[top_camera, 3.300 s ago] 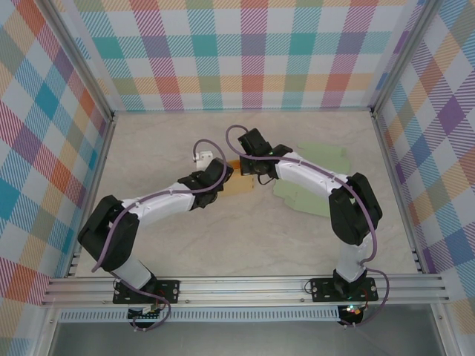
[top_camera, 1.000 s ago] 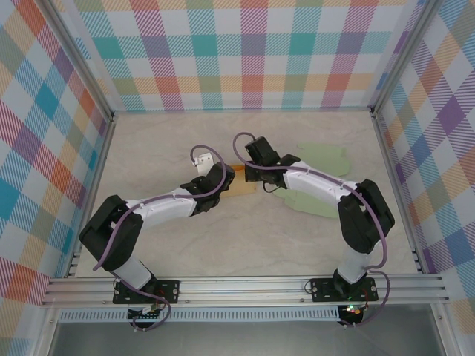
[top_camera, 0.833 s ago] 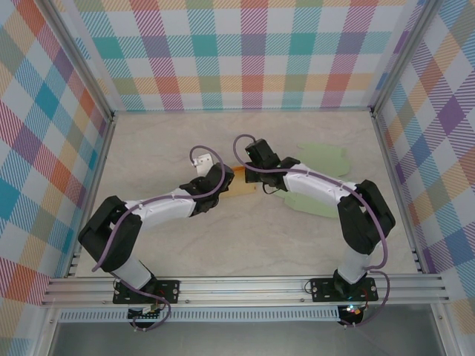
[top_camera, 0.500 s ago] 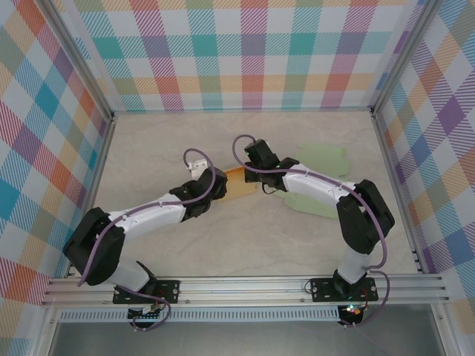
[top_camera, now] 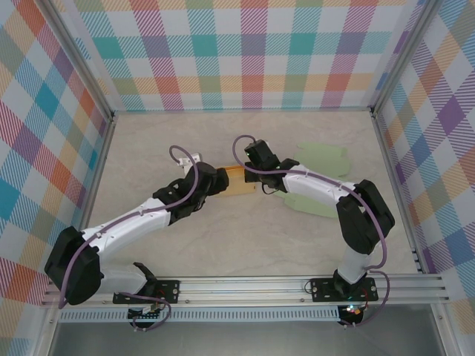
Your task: Fold the paper box
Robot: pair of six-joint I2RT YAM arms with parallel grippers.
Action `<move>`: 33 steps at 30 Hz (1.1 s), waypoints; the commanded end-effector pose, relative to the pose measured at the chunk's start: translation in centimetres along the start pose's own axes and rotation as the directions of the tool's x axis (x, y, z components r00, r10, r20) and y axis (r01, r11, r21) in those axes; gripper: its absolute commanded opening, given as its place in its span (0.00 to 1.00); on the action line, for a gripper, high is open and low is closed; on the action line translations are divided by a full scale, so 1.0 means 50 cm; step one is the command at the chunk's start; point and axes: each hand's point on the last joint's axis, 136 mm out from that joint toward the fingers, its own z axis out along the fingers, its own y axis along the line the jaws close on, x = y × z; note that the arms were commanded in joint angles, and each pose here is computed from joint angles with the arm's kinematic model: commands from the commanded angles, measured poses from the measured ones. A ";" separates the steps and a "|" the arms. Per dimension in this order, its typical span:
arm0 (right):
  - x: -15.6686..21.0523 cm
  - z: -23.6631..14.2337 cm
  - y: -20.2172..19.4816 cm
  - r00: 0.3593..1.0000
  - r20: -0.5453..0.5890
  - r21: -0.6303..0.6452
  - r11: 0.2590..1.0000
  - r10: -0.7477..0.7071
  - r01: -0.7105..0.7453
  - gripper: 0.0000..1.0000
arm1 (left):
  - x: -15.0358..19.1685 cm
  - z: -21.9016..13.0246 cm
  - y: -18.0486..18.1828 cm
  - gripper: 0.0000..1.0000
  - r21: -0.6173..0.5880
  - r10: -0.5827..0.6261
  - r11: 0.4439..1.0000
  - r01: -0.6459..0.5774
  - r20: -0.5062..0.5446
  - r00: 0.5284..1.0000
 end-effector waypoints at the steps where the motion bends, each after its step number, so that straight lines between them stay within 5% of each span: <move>1: 0.136 0.026 -0.046 0.976 -0.216 0.068 0.997 -0.029 0.045 0.00 | -0.046 0.017 -0.020 0.96 0.068 -0.102 0.993 0.101 0.010 0.995; 14: 0.139 0.030 -0.042 0.975 -0.218 0.054 0.997 -0.039 0.052 0.00 | -0.024 0.139 -0.017 0.78 0.057 -0.167 0.983 0.172 -0.086 0.982; 25: 0.139 0.028 -0.041 0.976 -0.216 0.053 0.997 -0.040 0.053 0.00 | 0.038 0.159 0.011 0.46 0.029 -0.214 0.975 0.221 -0.153 0.965; 33: 0.134 0.009 -0.031 0.977 -0.204 0.030 0.997 -0.063 0.070 0.18 | 0.091 0.173 0.042 0.35 -0.007 -0.238 0.971 0.241 -0.198 0.951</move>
